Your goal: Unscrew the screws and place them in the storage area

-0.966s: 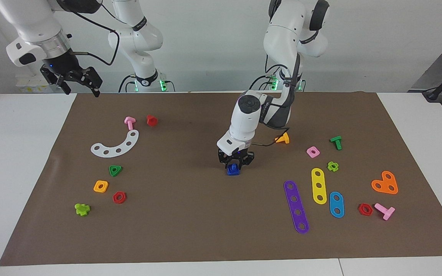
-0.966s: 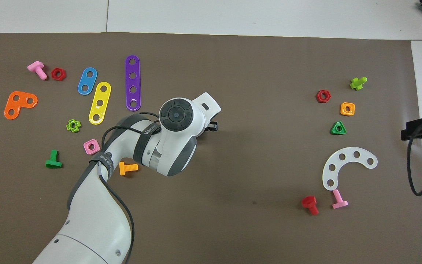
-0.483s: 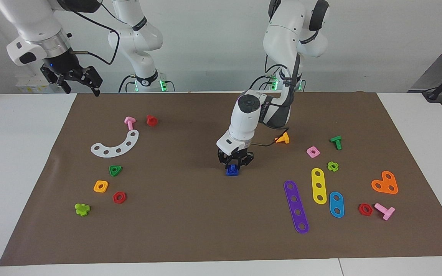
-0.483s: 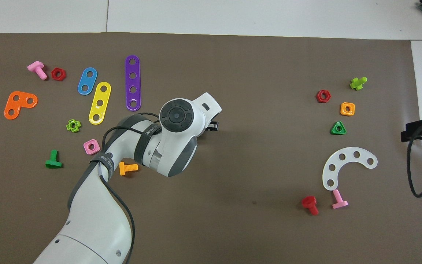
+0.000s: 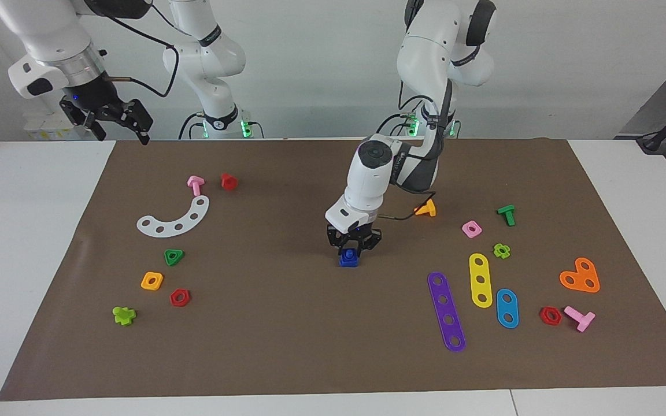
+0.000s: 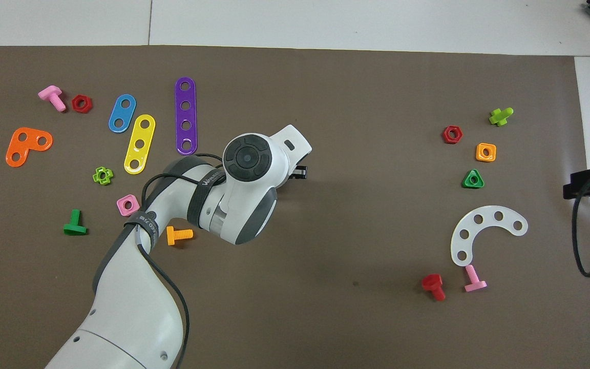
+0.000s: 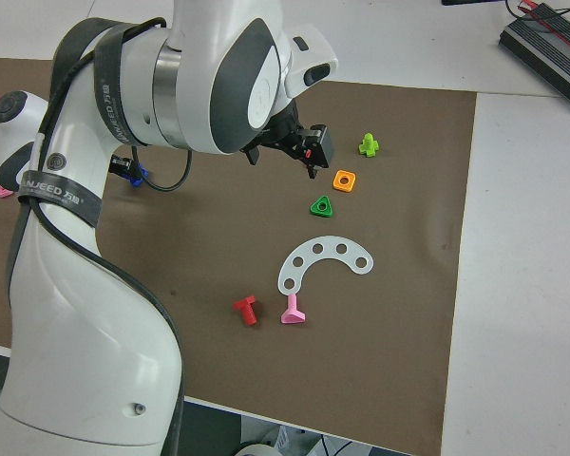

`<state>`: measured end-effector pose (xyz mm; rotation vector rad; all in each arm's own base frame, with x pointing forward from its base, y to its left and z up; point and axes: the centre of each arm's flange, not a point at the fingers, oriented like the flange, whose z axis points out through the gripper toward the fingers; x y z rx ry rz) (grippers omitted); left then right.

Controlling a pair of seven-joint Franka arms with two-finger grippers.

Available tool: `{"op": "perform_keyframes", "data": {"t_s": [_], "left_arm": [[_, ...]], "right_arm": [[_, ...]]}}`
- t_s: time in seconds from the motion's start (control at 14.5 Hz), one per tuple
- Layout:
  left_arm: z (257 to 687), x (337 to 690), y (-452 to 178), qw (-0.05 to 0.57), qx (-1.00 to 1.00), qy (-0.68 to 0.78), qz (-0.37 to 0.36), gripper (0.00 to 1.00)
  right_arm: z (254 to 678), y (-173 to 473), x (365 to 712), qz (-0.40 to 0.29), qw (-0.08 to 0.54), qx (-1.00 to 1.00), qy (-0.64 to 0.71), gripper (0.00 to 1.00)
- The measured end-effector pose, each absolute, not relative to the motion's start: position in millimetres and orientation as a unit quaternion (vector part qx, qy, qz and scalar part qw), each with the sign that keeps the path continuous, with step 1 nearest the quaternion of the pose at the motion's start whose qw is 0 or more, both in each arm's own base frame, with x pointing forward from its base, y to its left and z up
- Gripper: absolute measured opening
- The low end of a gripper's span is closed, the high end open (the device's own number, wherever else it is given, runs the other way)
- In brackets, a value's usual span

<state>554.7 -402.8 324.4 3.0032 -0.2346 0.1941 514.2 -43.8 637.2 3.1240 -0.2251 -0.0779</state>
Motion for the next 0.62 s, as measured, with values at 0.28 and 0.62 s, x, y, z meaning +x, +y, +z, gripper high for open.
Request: {"op": "perform_keyframes", "data": {"t_s": [0.28,0.62], "left_arm": [[350.5,562.7,-408.7,0.051,0.995,-0.080,0.041,0.49],[372.4,608.5,-361.4,0.030,0.998,-0.054,0.016,0.49]], "right_arm": [[638.1,-35.2,516.7,-0.017,-0.020,0.997,-0.068,1.00],[623.4,27.4,540.2,0.015,-0.022,0.997,-0.067,1.00]]}}
